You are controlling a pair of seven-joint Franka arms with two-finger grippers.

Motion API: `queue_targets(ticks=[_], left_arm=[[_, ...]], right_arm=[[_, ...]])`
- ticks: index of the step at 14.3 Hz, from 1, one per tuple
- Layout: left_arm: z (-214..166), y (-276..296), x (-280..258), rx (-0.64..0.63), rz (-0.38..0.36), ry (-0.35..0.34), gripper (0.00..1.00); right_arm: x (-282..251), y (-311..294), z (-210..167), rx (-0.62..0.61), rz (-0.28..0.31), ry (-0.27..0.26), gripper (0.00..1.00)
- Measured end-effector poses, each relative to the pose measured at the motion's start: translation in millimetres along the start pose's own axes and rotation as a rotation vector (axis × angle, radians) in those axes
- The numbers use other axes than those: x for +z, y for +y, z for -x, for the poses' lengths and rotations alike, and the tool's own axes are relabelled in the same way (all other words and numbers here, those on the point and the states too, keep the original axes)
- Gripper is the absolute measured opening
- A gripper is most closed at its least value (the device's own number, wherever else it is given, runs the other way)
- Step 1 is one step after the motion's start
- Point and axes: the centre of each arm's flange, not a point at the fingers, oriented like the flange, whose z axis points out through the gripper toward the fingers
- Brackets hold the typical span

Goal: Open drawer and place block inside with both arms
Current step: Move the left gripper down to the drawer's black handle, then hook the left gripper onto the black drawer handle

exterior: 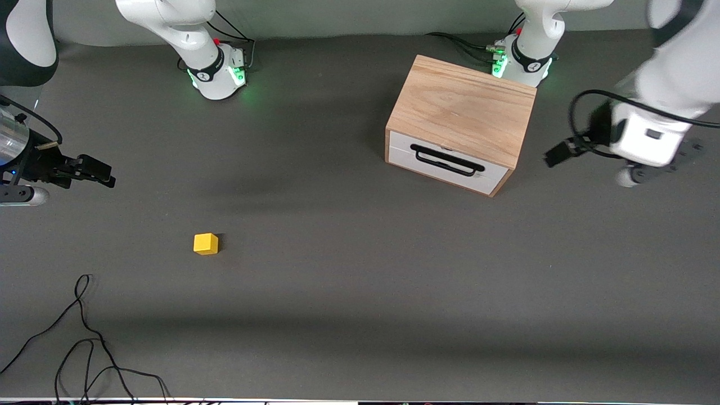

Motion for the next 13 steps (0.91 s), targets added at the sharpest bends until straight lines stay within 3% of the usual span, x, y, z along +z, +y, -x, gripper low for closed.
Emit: queue_targets(ticks=[5,8,10,13], left_arm=[[86.5,81.0,28.9,-0.274,-0.035,-0.009,1.00],[132.0,122.9,53.4,-0.454,-0.041,0.001,1.00],[138.5,131.3,66.5,-0.542,-0.065,-0.007,1.00],[140.0,125.2,79.6,-0.604,-0.157,-0.020,1.00]], right_arm=[[1.9,-1.7,-2.1,-0.003,0.000,-0.001,1.00],[-10.8,4.8,-3.4,0.008,0.000,0.024,1.00],[-15.4,3.1,-2.8,0.005,0.001,0.027,1.00],[-12.8,0.5,-1.4,0.001,-0.001,0.007,1.00]])
